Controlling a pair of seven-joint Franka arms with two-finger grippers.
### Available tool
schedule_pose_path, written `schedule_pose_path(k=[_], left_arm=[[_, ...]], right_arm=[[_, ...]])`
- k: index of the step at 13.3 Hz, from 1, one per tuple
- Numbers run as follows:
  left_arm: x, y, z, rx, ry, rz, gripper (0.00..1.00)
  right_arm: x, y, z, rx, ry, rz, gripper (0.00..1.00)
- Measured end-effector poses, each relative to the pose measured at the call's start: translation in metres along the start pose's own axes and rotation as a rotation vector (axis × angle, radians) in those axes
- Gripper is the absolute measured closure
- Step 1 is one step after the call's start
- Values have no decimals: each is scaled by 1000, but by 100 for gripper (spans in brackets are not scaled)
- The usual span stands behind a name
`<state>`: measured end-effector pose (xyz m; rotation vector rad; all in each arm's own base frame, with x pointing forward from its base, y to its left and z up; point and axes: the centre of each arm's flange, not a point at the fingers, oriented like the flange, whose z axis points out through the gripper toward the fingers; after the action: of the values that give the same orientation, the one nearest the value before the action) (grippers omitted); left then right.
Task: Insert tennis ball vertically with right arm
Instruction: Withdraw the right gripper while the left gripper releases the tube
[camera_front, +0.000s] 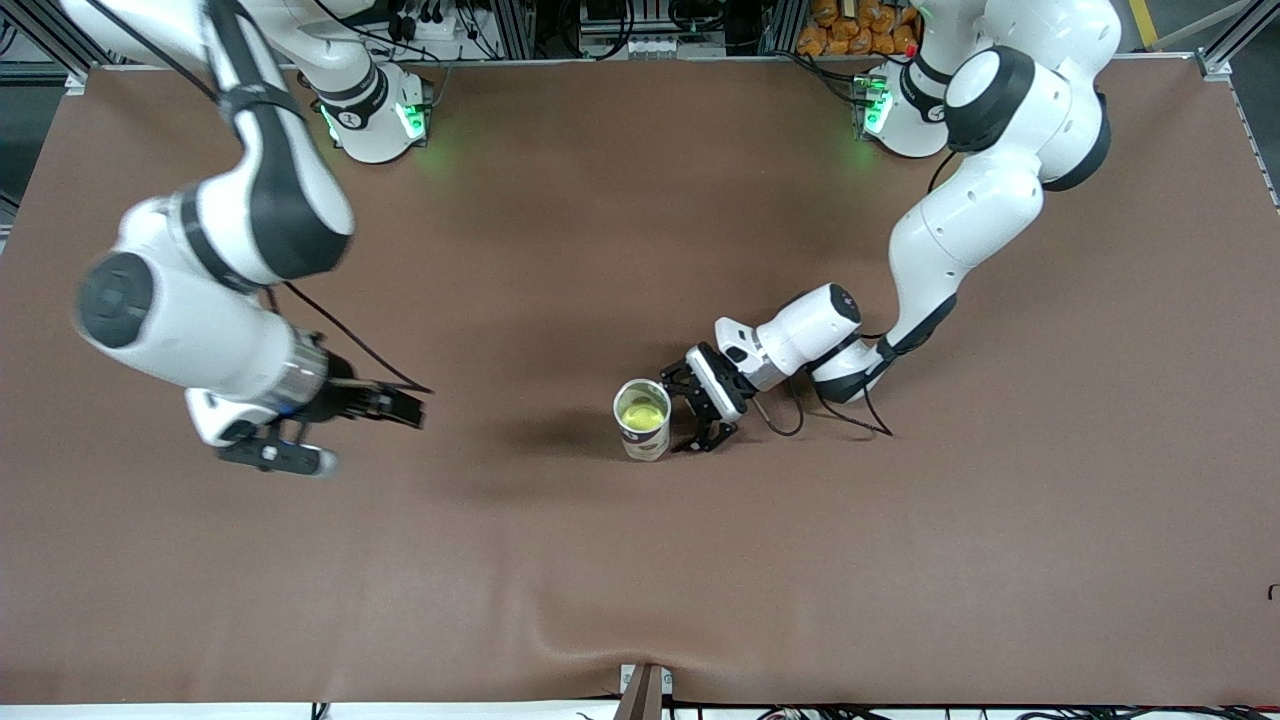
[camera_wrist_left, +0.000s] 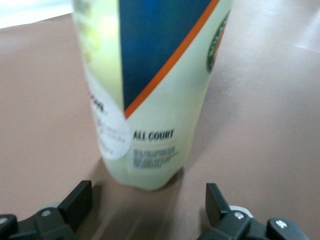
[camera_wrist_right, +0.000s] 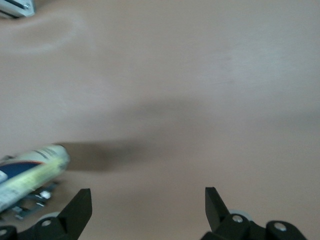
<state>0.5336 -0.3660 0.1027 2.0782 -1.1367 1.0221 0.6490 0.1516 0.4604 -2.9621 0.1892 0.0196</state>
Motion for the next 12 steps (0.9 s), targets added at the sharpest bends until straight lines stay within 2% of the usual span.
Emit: schedule_pose_path(k=[3, 6, 12], left_arm=[[-10, -14, -21, -13, 6, -43, 0], [-9, -25, -34, 2, 7, -87, 0], [-1, -43, -49, 32, 24, -186, 0]], right_arm=[[-23, 72, -37, -15, 2, -108, 0], [-43, 133, -86, -24, -20, -159, 0], [-80, 150, -188, -50, -63, -157, 0]])
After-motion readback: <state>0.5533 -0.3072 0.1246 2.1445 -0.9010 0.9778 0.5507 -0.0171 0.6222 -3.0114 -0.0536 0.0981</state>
